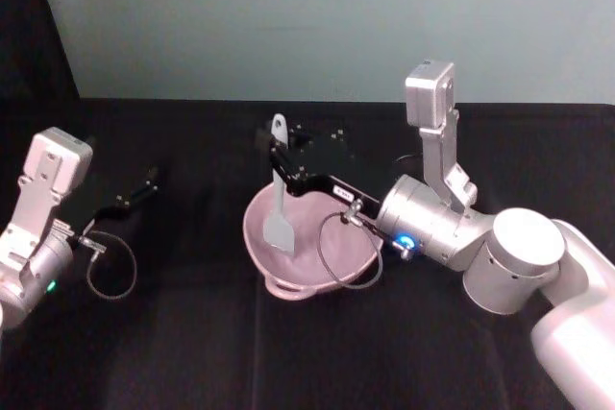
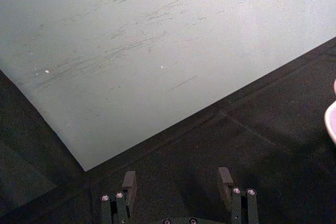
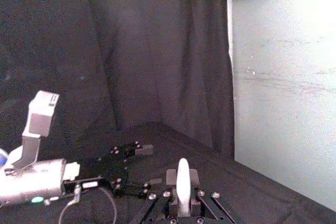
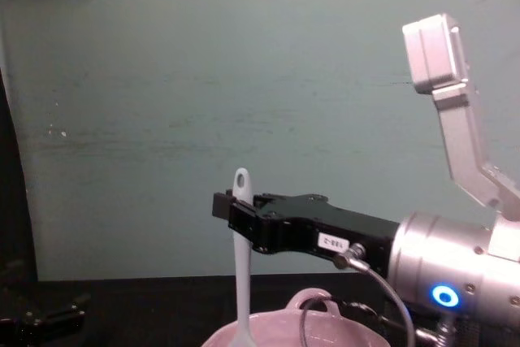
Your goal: Use the one hand to pick up the spoon and stir the clear water in the bowl.
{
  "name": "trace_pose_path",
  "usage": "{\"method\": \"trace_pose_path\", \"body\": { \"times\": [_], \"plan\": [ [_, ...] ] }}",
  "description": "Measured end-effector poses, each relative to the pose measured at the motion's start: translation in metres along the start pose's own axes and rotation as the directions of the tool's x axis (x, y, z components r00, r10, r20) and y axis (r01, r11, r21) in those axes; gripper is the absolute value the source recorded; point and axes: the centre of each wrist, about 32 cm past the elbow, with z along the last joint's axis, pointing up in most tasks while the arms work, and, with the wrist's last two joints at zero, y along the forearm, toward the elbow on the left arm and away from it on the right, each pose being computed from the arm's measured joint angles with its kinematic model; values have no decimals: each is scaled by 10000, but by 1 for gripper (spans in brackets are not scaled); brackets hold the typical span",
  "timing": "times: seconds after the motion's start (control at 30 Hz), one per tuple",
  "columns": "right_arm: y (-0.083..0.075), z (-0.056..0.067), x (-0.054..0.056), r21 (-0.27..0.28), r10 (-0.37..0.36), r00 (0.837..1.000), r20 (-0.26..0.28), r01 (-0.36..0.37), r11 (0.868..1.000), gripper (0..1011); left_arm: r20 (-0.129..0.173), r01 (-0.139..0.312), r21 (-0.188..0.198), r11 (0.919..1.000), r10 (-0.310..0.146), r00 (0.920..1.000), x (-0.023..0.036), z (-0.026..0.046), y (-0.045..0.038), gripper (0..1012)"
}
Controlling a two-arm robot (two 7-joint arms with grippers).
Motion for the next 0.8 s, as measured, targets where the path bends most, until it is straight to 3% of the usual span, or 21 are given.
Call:
{"method": "trace_pose_path", "body": {
  "times": [0.2, 0.4, 0.6, 0.8],
  "plan": [
    [142, -2, 91, 75, -192, 9998, -21, 192, 9998, 123, 0, 0, 0, 10000, 0, 10000, 0, 0, 0, 1011],
    [185, 1, 210, 20, -539, 9985, -15, 539, 9985, 123, 0, 0, 0, 10000, 0, 10000, 0, 0, 0, 1011],
    [153, 11, 304, -24, -871, 9962, 11, 871, 9962, 122, 0, -1, -1, 10000, 1, 10000, 0, 0, 0, 1011],
    [11, 45, 405, -15, -1288, 9916, 130, 1288, 9917, 123, 0, 0, -1, 10000, 0, 10000, 0, 0, 0, 1011]
  ]
}}
